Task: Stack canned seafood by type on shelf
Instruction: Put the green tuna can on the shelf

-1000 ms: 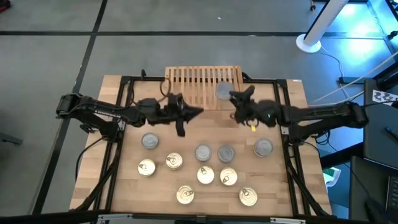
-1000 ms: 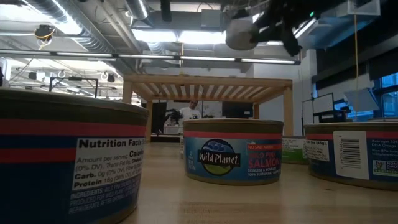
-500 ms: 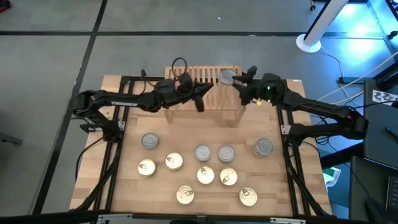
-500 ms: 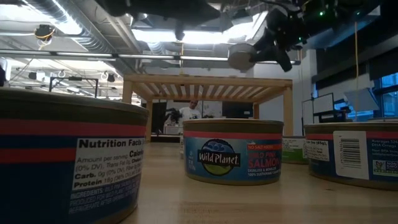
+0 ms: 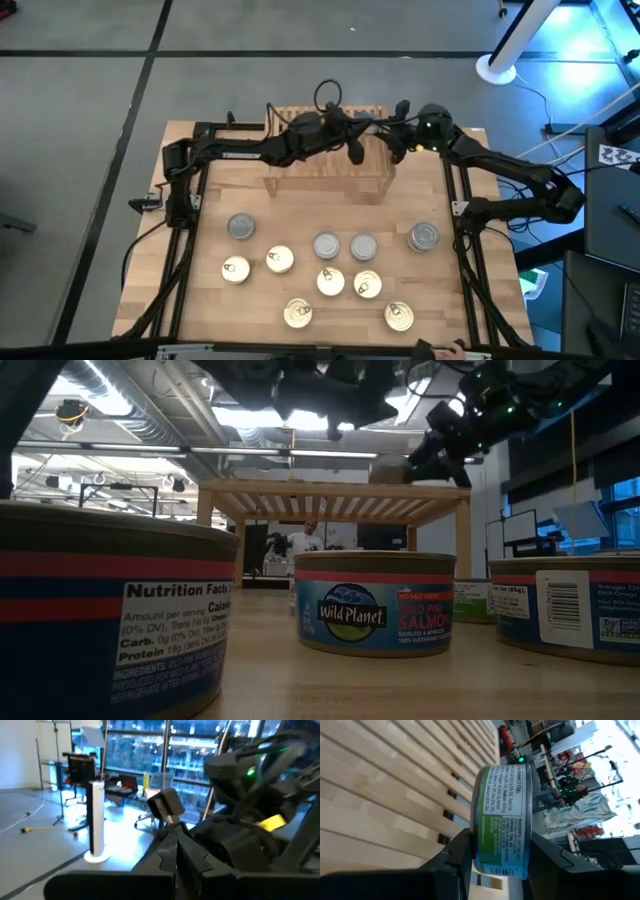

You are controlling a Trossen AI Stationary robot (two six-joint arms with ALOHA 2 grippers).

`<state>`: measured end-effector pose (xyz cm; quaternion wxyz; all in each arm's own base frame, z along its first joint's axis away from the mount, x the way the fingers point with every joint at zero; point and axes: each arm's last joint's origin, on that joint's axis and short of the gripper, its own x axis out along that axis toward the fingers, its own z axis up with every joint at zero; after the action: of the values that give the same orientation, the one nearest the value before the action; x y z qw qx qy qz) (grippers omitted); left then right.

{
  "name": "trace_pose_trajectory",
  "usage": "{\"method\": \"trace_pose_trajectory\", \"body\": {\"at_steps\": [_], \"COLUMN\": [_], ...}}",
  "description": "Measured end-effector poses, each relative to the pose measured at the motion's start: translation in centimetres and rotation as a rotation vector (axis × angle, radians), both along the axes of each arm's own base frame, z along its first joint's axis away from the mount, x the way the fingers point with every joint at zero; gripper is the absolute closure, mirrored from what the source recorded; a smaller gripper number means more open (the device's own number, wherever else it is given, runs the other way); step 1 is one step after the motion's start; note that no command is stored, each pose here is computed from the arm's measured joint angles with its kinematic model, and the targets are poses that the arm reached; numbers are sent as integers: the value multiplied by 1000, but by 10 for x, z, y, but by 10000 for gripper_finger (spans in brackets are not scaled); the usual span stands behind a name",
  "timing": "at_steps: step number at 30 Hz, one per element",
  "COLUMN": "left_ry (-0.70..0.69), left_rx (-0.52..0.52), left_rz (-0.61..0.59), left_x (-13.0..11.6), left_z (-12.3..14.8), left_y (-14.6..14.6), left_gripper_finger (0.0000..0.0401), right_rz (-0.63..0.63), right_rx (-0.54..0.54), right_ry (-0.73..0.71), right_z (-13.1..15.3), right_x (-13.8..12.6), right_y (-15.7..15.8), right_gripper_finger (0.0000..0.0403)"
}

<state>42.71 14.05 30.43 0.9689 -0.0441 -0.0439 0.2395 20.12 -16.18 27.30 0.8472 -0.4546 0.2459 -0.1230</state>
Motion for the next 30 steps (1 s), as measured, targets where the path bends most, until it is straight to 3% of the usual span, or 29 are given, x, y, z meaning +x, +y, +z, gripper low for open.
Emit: {"method": "trace_pose_trajectory", "body": {"at_steps": [7,13,24,30], "left_ry": [128,232,207,198], "left_rx": [-65,-106,-135,-133], "left_rz": [45,45,35,-21], "left_x": [-6,-8,-6,0], "left_z": [-14,-24,-23,-22], "left_y": [19,18,13,-4], "left_gripper_finger": [400,400,400,400], "right_rz": [-16,-15,-14,-14], "right_rx": [20,21,21,21], "right_ry": [37,41,41,42], "right_z": [-11,-12,-12,-12], "right_x": [6,6,6,6], "right_y": [-5,-6,-6,-6], "right_gripper_finger": [265,265,265,265]}}
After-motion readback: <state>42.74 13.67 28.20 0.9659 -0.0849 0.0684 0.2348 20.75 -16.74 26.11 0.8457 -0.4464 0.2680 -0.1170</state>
